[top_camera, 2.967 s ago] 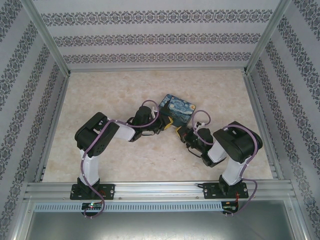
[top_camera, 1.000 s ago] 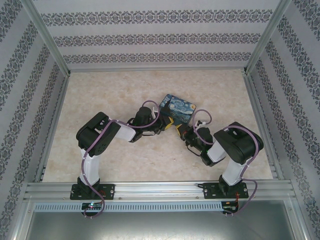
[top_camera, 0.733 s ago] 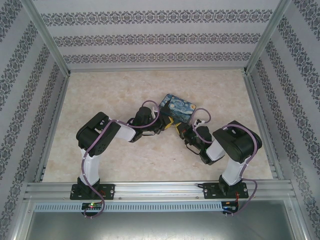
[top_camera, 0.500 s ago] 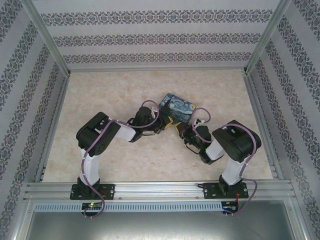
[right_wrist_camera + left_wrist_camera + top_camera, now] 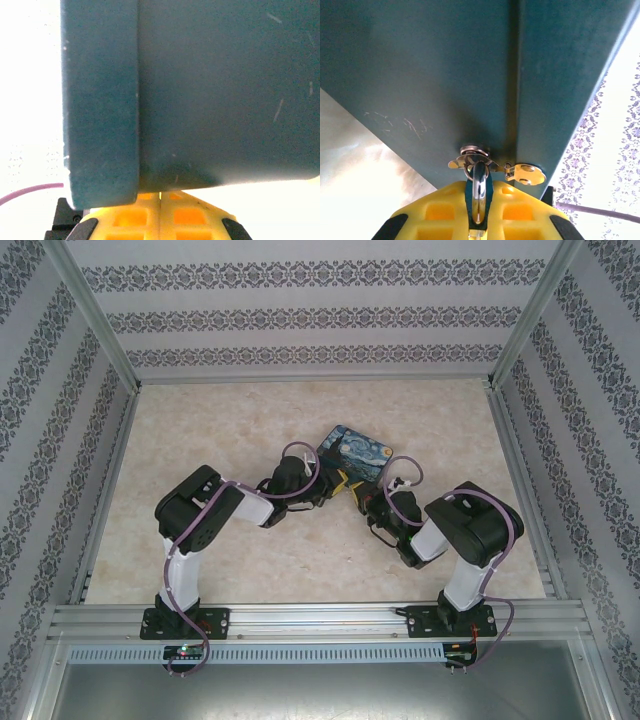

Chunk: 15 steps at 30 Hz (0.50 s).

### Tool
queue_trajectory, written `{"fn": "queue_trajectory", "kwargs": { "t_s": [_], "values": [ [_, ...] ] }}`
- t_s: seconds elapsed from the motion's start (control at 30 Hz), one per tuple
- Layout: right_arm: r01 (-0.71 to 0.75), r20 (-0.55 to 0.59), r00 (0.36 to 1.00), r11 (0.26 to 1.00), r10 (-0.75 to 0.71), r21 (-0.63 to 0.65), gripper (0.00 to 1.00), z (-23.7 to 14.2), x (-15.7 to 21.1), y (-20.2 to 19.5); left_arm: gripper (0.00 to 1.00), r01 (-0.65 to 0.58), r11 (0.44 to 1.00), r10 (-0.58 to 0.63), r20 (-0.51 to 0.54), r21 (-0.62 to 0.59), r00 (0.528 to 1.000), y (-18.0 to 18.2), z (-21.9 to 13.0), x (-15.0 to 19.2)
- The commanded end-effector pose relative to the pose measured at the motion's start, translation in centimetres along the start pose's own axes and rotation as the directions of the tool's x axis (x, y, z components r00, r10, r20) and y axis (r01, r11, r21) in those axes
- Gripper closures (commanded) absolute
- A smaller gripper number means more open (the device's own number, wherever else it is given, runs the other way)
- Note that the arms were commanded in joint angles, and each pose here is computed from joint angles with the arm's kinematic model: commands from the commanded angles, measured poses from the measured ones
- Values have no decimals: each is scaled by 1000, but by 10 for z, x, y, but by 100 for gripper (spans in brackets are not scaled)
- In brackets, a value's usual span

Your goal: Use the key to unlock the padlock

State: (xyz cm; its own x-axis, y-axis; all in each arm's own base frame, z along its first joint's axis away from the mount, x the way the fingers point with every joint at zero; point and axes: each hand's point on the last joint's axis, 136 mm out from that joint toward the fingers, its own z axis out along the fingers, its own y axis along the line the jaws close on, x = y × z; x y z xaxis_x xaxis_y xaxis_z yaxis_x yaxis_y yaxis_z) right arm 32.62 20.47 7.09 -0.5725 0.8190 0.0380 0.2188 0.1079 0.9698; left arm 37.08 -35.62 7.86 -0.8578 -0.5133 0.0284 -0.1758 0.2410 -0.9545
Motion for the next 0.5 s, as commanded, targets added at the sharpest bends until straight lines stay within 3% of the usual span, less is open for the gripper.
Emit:
{"fn": "queue_trajectory", "kwargs": {
  "t_s": [0.0, 0.23, 0.47],
  "values": [
    [-9, 22, 1000, 998, 11, -62, 100, 3, -1, 20, 100, -23, 994, 37, -129, 109, 991, -28, 11, 42],
    [-11, 38, 999, 999, 13, -41, 100, -2, -17, 12, 100, -26, 995, 40, -145, 100, 989, -26, 7, 47],
    [12, 11, 1000, 994, -11, -108, 100, 5, -16, 37, 100, -29, 995, 45, -167, 98, 985, -26, 7, 54]
  ]
}}
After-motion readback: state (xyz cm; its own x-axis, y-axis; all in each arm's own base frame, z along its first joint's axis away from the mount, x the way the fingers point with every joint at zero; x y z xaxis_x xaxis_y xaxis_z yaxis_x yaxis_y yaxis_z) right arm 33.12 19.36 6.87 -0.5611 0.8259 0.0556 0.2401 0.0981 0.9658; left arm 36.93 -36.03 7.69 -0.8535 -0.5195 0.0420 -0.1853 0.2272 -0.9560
